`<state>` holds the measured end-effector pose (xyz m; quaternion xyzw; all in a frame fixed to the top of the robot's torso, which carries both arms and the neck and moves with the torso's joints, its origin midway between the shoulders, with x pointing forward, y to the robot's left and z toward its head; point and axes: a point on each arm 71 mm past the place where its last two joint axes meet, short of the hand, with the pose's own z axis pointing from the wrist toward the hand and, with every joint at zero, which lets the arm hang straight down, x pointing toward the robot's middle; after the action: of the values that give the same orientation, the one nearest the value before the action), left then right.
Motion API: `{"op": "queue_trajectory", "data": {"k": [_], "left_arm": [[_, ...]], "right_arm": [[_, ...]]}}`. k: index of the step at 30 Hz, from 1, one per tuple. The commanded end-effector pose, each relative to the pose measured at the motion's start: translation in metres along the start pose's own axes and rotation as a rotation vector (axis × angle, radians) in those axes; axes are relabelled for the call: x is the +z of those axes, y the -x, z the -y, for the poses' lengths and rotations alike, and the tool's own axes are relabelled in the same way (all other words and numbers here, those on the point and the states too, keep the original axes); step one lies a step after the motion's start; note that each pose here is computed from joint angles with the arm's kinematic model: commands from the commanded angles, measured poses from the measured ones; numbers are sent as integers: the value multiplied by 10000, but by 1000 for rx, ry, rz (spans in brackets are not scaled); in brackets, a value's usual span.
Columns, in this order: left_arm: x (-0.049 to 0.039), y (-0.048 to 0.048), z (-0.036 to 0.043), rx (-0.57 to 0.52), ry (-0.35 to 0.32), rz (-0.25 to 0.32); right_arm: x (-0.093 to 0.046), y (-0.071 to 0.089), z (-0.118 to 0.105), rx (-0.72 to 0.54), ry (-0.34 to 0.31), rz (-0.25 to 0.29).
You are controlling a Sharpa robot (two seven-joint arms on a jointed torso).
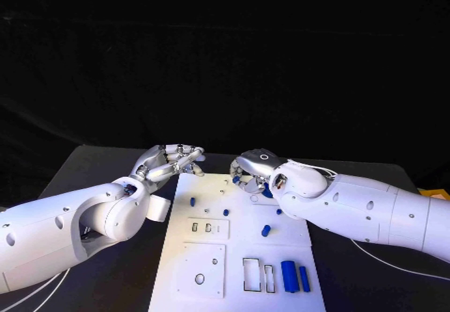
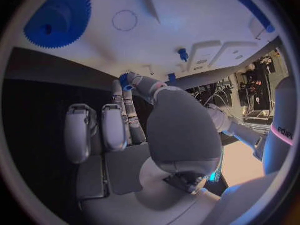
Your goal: Assemble the parts on the task board
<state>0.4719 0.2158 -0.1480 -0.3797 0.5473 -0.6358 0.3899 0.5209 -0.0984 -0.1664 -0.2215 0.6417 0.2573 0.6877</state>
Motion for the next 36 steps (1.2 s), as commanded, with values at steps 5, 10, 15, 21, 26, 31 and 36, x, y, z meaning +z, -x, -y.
{"op": "queue_trajectory", "data": {"k": [5,10,15,21,26,31,36], "left_arm": [[18,-45,30,-6,-10,-27],[26,-50,45,-6,-13,-28],[30,-50,57,-5,-15,-29],[33,-55,63,-6,-15,-32],[34,-54,64,-6,-14,-32],[35,-46,62,-5,-13,-31],[35,-42,62,-4,-12,-30]], "right_arm": [[74,-3,-73,9,8,27],[107,-13,-85,9,8,30],[132,-20,-77,8,1,32],[155,-36,-76,6,-4,26],[157,-55,-77,5,-4,11],[153,-77,-79,4,-2,-7],[154,-80,-68,5,-6,0]]}}
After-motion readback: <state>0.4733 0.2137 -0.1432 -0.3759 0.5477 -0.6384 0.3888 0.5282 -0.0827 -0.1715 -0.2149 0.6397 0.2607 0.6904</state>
